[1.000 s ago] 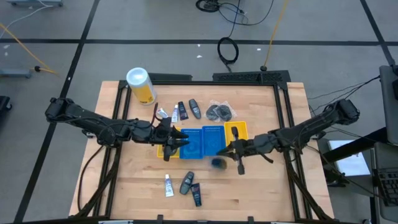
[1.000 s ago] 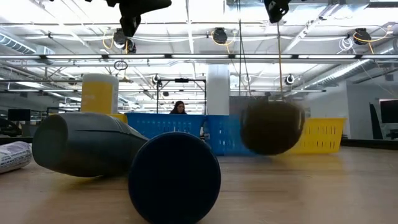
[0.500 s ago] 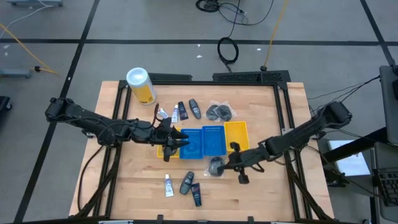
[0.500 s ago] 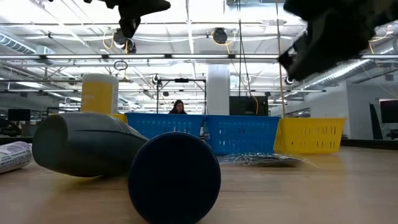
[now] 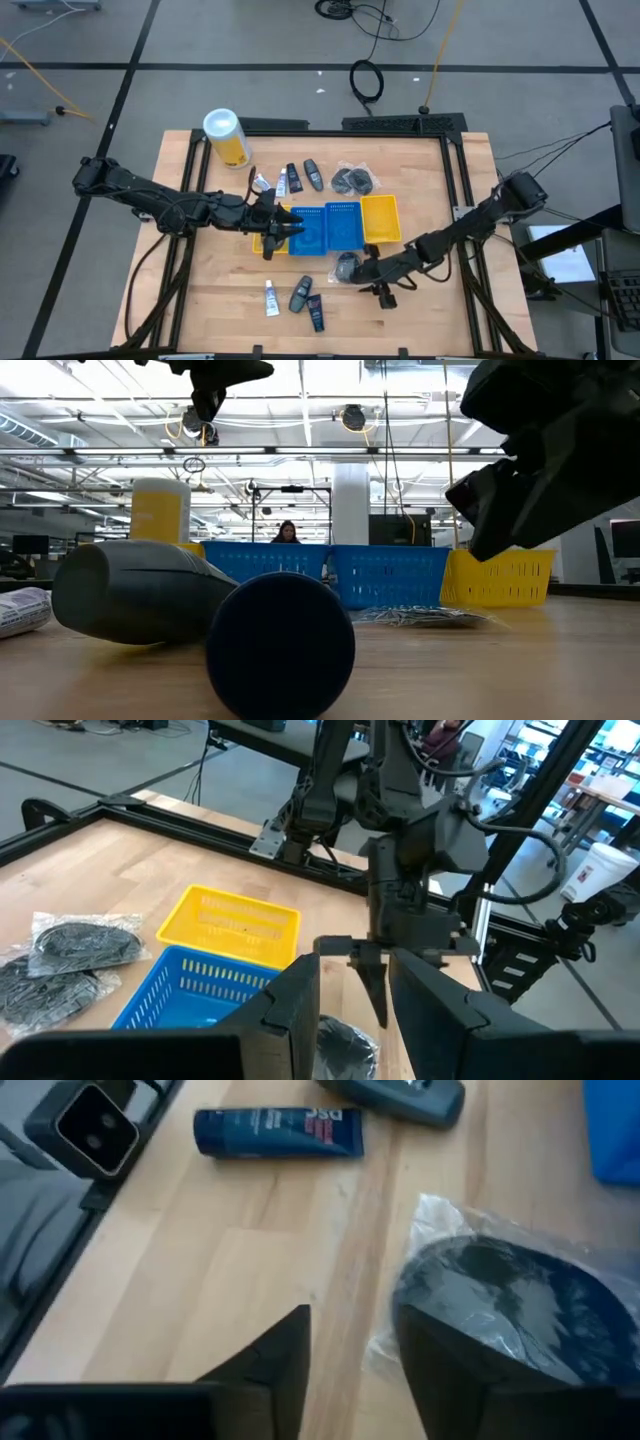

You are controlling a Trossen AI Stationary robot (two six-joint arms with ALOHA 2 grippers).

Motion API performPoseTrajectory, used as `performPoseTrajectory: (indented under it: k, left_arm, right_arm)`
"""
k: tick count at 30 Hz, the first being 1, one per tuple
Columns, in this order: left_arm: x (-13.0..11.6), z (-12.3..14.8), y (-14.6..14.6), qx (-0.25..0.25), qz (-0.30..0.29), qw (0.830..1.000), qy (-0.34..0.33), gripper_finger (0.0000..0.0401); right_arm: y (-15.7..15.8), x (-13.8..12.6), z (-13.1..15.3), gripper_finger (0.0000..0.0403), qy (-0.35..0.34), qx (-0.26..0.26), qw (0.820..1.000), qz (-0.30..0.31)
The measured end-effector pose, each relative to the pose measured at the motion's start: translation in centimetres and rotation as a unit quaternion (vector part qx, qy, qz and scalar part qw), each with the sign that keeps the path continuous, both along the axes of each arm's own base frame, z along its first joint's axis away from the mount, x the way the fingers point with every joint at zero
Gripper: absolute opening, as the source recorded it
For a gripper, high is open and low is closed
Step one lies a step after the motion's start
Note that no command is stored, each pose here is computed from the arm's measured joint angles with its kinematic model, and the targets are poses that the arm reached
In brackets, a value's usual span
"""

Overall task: Pick & Place Travel size toiletries
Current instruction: Put the hairbrush into the left yellow bin

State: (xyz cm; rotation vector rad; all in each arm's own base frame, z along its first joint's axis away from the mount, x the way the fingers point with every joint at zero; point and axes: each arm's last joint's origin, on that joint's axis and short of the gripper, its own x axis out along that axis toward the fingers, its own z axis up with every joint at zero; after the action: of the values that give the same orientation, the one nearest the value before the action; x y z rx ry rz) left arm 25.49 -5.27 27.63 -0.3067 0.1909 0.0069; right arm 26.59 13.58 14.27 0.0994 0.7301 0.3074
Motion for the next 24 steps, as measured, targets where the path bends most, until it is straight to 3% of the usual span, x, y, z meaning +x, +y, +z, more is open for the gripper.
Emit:
performPoseTrajectory:
  k: [6, 12, 24]
  left_arm:
    - [0.0, 0.0, 0.0, 0.0, 0.0, 1.0, 0.001, 0.012]
    - [0.0, -0.1, 0.0, 0.004, -0.001, 1.0, 0.004, 0.012]
    - [0.0, -0.2, 0.0, 0.005, -0.001, 1.0, 0.008, 0.012]
  right_arm:
    - [0.5, 0.2, -1.3, 0.0174, 0.004, -0.014, 1.0, 0.002]
    - [1.4, 0.1, -1.6, 0.0171, -0.033, -0.081, 0.996, 0.01]
    - [2.1, 0.6, -3.0, 0.0169, -0.036, -0.122, 0.992, 0.003]
